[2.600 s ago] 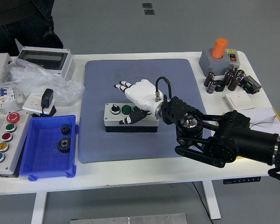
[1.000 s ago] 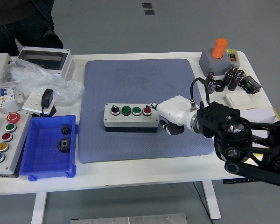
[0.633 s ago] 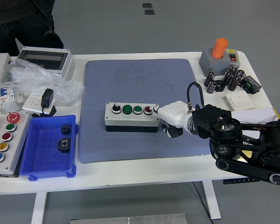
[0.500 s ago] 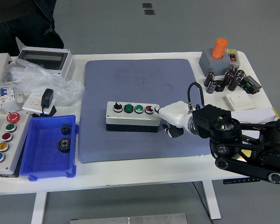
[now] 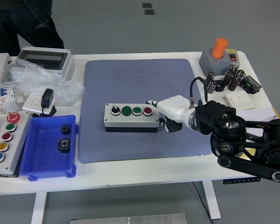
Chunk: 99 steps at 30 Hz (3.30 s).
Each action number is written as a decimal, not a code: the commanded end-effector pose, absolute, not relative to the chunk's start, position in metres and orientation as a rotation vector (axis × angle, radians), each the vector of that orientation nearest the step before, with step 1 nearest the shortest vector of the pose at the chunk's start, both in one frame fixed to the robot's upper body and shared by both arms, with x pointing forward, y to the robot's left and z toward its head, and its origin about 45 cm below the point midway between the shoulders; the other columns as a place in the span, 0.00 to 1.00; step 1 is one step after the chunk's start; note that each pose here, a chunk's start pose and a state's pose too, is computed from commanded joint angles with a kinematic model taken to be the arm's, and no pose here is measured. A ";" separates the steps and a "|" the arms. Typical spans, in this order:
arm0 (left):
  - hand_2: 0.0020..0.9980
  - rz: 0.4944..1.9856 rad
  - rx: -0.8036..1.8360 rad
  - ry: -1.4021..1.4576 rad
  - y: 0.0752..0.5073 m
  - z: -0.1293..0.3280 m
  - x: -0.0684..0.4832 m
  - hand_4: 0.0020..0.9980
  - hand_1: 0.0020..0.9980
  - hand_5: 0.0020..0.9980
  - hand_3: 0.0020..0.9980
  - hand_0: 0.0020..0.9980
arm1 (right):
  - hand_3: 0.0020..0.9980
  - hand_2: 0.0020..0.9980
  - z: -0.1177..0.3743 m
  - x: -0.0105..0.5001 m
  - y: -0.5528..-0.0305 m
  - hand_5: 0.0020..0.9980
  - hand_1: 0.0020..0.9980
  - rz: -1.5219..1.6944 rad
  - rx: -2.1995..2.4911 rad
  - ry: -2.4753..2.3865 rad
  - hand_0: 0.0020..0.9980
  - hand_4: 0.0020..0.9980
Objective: Pick up the button,place it on the desk,press the button,press the button
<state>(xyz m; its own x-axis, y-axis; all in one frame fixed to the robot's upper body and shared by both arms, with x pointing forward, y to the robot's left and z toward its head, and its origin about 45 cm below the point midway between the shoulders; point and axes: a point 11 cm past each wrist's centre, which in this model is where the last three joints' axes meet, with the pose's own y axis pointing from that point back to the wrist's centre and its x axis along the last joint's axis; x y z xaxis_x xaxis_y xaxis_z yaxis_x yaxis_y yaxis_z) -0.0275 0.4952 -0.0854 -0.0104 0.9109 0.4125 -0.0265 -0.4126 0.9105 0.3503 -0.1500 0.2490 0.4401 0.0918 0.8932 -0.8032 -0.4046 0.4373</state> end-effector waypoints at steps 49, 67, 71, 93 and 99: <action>0.60 1.496 1.553 0.992 0.490 -0.088 -0.035 0.59 0.63 0.38 0.61 0.60 | 0.74 0.74 0.181 0.369 -0.283 1.00 0.72 -0.847 2.658 -2.323 0.79 1.00; 0.60 1.501 1.544 0.982 0.490 -0.088 -0.027 0.62 0.63 0.41 0.62 0.60 | 0.73 0.72 0.200 0.374 -0.314 1.00 0.68 -0.536 2.512 -2.452 0.76 1.00; 0.60 1.500 1.545 0.983 0.490 -0.088 -0.028 0.64 0.63 0.41 0.62 0.60 | 0.73 0.72 0.217 0.376 -0.312 1.00 0.70 -0.342 2.466 -2.407 0.78 1.00; 0.60 1.503 1.524 0.961 0.492 -0.087 -0.014 0.66 0.63 0.38 0.61 0.60 | 0.75 0.76 0.242 0.372 -0.348 0.94 0.75 0.215 2.239 -2.498 0.83 0.96; 0.60 1.505 1.523 0.962 0.493 -0.086 -0.014 0.66 0.63 0.38 0.62 0.60 | 0.74 0.75 0.229 0.371 -0.351 0.92 0.73 -0.037 2.334 -2.582 0.82 0.96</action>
<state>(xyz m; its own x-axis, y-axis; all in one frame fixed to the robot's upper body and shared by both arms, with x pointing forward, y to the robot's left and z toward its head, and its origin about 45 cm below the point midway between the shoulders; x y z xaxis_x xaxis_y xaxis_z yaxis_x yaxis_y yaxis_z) -0.0139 0.4926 -0.0865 0.0147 0.9096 0.4152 -0.0053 -0.4152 0.9097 0.3706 -0.3514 0.2288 -0.0691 -0.9629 -0.2607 -0.9700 0.1259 -0.2079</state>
